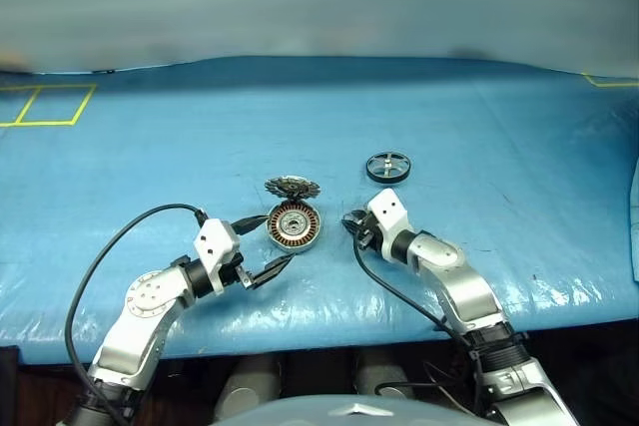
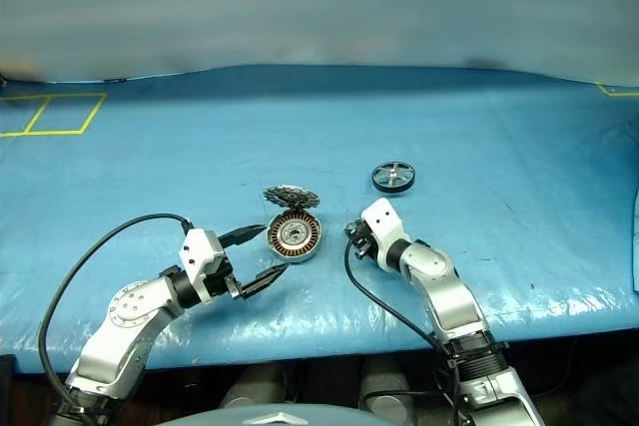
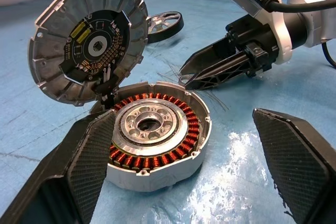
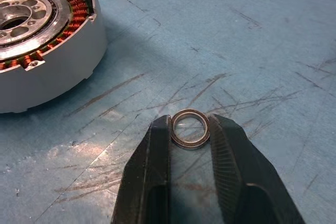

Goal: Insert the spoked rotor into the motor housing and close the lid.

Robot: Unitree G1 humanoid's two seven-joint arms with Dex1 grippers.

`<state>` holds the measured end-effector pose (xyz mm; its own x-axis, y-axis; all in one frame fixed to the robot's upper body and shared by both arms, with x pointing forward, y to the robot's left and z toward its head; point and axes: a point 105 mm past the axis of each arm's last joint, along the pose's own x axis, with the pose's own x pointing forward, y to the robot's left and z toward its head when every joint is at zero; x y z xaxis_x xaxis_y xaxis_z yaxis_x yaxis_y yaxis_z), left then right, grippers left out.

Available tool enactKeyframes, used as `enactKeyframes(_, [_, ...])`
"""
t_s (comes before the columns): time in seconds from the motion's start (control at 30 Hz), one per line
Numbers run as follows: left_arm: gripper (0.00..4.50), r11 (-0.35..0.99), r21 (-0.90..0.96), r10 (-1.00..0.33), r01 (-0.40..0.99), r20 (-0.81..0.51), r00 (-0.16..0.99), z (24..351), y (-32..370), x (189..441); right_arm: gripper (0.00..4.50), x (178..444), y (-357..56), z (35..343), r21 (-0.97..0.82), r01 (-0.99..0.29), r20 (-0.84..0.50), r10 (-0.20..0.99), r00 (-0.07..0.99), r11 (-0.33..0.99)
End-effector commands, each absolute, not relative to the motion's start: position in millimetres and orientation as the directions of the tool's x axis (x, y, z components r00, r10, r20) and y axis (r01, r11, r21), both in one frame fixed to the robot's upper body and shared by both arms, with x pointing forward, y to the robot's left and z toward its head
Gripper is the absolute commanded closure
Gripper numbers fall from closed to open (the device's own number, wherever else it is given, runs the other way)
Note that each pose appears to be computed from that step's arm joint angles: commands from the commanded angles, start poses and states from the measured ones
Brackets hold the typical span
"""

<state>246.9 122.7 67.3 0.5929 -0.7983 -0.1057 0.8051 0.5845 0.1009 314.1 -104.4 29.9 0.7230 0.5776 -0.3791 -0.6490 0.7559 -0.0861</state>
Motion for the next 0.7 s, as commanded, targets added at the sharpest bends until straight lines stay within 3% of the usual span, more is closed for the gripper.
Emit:
enactKeyframes(0.03, [0.04,0.583,0.149,-0.8,0.798,-0.062,0.596,82.5,122.5,246.0,3.56,305.7,-110.0,20.0,-0.074,-0.649,-0.423,0.566,0.708,0.757])
enactKeyframes(0.3, [0.04,0.578,0.145,-0.801,0.803,-0.084,0.592,73.8,124.7,241.1,3.76,288.1,-95.4,58.1,-0.137,-0.733,-0.338,0.664,0.667,0.666])
enactKeyframes(0.4, [0.04,0.567,0.151,-0.807,0.809,-0.093,0.583,69.7,125.6,237.5,3.76,271.8,-72.6,74.1,-0.164,-0.807,-0.314,0.746,0.588,0.567])
enactKeyframes(0.57, [0.04,0.567,0.184,-0.802,0.803,-0.098,0.589,66.6,126.8,236.2,3.76,267.1,-43.0,76.0,-0.157,-0.855,-0.3,0.8,0.519,0.495])
enactKeyframes(0.7, [0.04,0.577,0.194,-0.794,0.794,-0.096,0.6,65.6,128.4,237.3,3.76,278.0,-27.6,71.1,-0.169,-0.851,-0.297,0.798,0.525,0.497])
